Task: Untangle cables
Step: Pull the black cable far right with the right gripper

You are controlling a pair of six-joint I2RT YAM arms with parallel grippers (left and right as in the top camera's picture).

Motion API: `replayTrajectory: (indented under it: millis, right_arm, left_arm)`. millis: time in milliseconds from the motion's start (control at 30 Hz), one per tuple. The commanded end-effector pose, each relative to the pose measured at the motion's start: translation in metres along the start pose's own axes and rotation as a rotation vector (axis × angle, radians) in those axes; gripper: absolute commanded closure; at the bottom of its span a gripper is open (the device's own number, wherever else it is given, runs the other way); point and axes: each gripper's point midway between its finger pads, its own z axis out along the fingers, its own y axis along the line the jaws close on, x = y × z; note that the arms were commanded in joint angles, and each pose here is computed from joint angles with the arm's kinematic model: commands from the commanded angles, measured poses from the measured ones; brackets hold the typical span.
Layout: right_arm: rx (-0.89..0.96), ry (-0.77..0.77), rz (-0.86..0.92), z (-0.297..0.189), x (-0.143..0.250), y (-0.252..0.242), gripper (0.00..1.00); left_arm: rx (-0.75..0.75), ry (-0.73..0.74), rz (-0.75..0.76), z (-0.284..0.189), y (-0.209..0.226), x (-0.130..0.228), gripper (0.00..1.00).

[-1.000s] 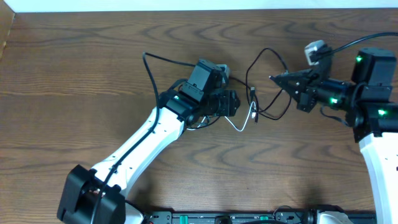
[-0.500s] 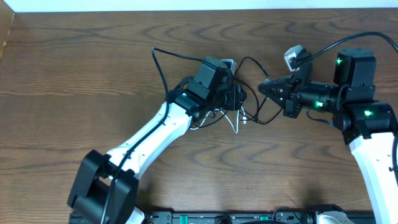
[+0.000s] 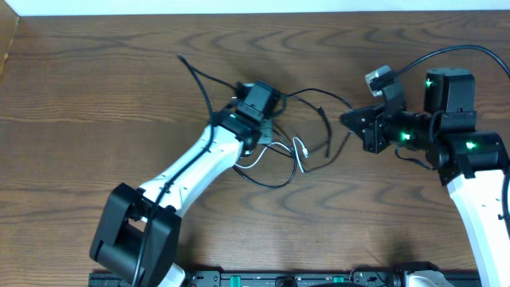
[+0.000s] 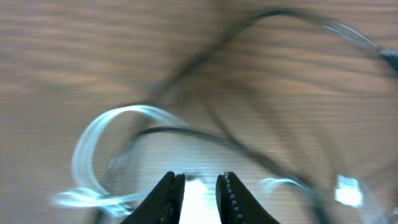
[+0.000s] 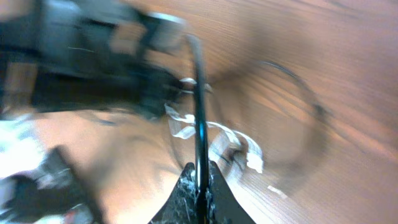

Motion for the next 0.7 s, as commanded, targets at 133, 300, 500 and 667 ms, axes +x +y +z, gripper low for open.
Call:
replayTrajectory:
  millis: [133,300,500,667]
  right_arm:
    - [0.696,-0.006,0.334,-0.059,0.026,-0.118,0.99]
    - [0.784,0.003,0.379,-0.076,0.036,-0.136,0.99]
    - [0.77,0.002,0.379,-0.075,0.035,-0.134,0.99]
    - [0.762,0.003,0.38,-0.074,0.035,-0.133,0.99]
  left_arm:
    - [-0.263,-0.027,-0.147,-0.008,0.095,-0.018,0.85]
    - [-0.223,-0.027,-0.213,-0.016,0.108,-0.024,0.85]
    - [-0.004,-0.026,-0.233,-0.033,0.076,-0.031,0.93]
    - [0.303,-0.09,-0.144,-0.073,0.028,-0.049,0.92]
